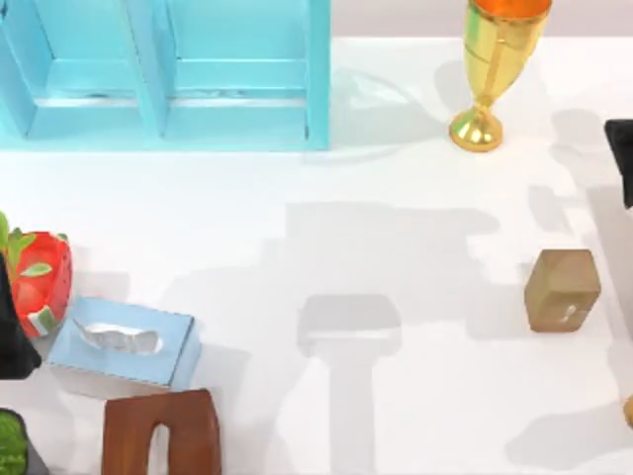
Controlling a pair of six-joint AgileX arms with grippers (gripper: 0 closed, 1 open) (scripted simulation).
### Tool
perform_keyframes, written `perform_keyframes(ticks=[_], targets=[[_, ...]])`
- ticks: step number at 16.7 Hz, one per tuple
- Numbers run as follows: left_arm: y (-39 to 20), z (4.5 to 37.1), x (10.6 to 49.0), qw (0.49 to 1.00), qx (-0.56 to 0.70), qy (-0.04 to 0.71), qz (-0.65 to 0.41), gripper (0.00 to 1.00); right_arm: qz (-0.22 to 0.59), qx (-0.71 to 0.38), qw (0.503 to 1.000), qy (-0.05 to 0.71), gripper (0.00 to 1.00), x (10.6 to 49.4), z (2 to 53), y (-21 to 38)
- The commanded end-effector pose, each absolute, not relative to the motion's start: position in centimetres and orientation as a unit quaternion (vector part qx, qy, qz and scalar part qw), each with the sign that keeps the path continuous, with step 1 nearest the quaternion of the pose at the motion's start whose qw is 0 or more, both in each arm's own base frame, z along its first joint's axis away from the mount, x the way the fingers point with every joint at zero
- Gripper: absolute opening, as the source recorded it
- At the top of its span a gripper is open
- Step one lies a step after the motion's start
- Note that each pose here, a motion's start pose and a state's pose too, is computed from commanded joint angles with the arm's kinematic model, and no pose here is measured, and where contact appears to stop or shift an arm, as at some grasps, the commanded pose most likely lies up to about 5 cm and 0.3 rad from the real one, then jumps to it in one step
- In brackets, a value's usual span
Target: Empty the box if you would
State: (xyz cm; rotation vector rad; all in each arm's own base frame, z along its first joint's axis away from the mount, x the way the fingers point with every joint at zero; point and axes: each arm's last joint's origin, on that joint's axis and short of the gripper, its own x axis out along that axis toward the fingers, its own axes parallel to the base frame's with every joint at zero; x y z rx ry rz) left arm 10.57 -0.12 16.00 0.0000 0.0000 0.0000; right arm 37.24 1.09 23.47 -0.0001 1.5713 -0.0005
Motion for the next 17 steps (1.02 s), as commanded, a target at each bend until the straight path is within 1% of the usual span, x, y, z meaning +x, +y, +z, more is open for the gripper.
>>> perform_keyframes(ticks=[4,9,12,17], targets=[[-0.1,16.0,10.6,1.000,0.000,0.000,0.000,1.00,-0.001,0.003,0.704,0.710,1.00,38.0,24.4,-7.3],[-0.1,16.0,10.6,1.000,0.000,0.000,0.000,1.00,-0.004,0.005,0.706,0.708,1.00,36.4,25.7,-16.3],[-0.1,16.0,10.6,1.000,0.000,0.000,0.000,1.00,-0.004,0.006,0.706,0.708,1.00,35.7,25.9,-18.3],[-0.1,16.0,10.6,1.000,0.000,0.000,0.000,1.00,-0.004,0.004,0.707,0.707,1.00,35.7,25.9,-18.2]])
